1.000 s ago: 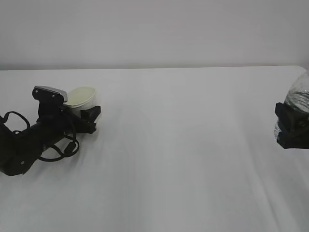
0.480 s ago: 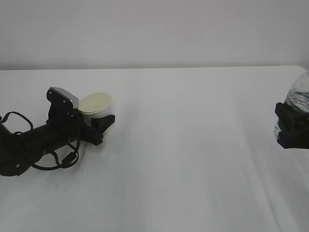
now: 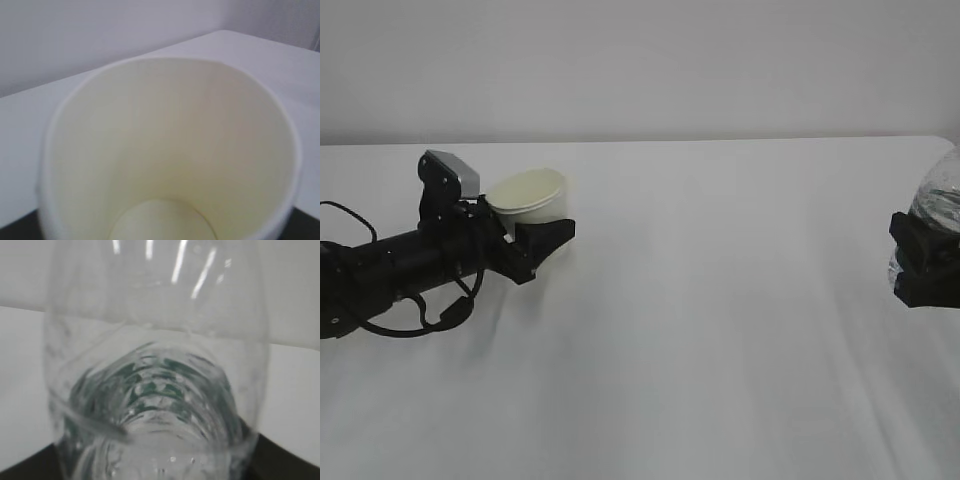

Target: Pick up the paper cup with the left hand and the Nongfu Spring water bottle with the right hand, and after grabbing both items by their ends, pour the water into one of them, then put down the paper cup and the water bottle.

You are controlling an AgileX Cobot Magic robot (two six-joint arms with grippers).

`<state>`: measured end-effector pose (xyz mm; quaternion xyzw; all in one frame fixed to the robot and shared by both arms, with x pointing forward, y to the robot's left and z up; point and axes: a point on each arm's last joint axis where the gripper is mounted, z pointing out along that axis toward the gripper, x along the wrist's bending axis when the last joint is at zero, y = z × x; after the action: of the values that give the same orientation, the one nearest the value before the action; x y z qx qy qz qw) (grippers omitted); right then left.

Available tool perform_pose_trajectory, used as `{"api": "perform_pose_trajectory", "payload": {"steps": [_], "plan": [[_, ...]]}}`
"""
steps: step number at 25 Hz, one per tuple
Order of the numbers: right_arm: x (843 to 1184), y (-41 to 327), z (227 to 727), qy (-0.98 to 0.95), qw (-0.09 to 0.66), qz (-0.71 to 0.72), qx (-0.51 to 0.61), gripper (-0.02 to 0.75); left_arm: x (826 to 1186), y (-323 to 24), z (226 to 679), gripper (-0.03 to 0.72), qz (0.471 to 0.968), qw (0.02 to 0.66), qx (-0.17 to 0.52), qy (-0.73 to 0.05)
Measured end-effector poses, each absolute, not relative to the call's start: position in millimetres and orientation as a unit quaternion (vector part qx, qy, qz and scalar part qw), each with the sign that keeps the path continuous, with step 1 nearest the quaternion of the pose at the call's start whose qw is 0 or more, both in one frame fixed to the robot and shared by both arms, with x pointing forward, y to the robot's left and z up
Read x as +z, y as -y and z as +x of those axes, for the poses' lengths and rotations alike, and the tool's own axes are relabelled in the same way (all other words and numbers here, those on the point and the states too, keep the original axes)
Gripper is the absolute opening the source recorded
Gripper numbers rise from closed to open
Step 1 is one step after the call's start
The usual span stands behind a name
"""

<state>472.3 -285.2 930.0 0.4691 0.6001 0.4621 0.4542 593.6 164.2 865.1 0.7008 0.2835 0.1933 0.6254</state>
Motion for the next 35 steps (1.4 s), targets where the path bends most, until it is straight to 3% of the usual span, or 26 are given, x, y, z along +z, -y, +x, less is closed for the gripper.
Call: {"api": "perform_pose_trajectory", "payload": {"steps": [9,18,35], "plan": [[930.0,285.2,472.3,-0.6,0.454,0.47,0.463,0.401,889.4,-157.3,585.2,0.465,0.706,0.646,0.141,-0.255],[930.0,285.7,472.4,-0.597,0.454,0.472,0.462,0.401,888.0,-149.9,574.9,0.465,0.727,0.641,0.087,-0.229],[929.5,285.6,471.6,-0.599,0.453,0.472,0.462,0.401,892.9,-55.6,521.2,0.464,0.753,0.65,-0.008,-0.101]]}}
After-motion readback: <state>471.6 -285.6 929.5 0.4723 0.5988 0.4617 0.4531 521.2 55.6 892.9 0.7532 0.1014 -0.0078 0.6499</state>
